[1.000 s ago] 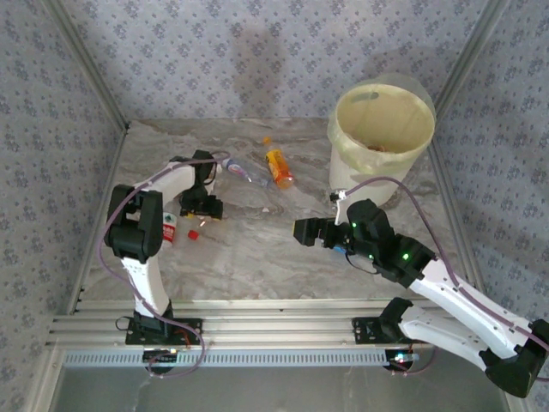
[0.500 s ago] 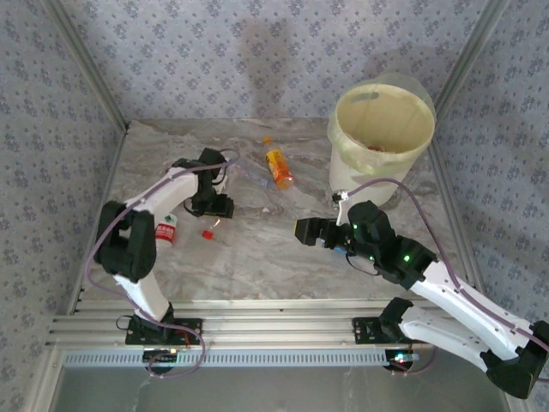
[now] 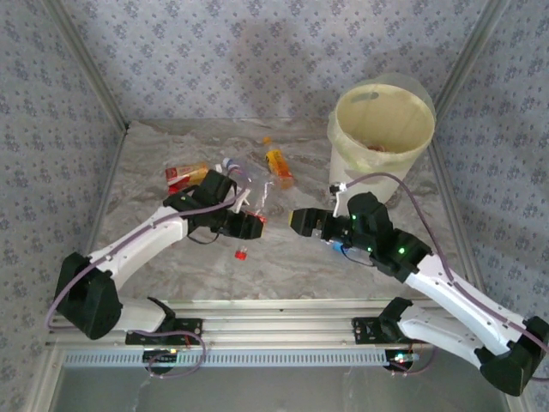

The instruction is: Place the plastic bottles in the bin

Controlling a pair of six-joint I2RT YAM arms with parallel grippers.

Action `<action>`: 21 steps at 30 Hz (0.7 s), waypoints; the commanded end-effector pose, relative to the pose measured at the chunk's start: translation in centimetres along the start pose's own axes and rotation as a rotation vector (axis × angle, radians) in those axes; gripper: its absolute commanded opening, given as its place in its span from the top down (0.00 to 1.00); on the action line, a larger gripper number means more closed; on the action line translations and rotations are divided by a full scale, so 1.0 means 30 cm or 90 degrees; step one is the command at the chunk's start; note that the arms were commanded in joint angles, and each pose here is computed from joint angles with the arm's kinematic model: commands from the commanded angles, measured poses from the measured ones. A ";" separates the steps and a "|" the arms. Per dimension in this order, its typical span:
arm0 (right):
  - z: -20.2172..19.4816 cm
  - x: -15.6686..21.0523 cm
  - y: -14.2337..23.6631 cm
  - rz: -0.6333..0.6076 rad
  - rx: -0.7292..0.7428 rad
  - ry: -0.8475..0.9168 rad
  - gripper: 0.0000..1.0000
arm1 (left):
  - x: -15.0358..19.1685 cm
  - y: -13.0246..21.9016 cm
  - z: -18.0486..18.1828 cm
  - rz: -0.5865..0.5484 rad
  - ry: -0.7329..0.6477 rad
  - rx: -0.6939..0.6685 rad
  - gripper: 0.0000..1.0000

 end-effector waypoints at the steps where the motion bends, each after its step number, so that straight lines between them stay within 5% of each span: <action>1: 0.071 -0.035 -0.009 0.000 -0.048 0.001 0.03 | -0.032 0.033 -0.096 -0.073 -0.032 0.094 0.47; 12: 0.084 -0.069 -0.094 -0.002 -0.033 0.002 0.07 | -0.007 0.028 -0.211 -0.077 -0.078 0.174 0.47; 21: 0.068 -0.080 -0.123 -0.008 -0.018 -0.005 0.19 | -0.011 0.026 -0.263 -0.086 -0.097 0.200 0.47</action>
Point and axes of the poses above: each hand's point on the last joint's axis, 136 mm out from that joint toward the fingers, its own y axis back along the fingers, its own z axis along the line the jaws close on, x = y × z, the point moved 8 cm from there along y, back along the fingers, and after that the axes turned 15 degrees about -y, right-handed, at the moved point
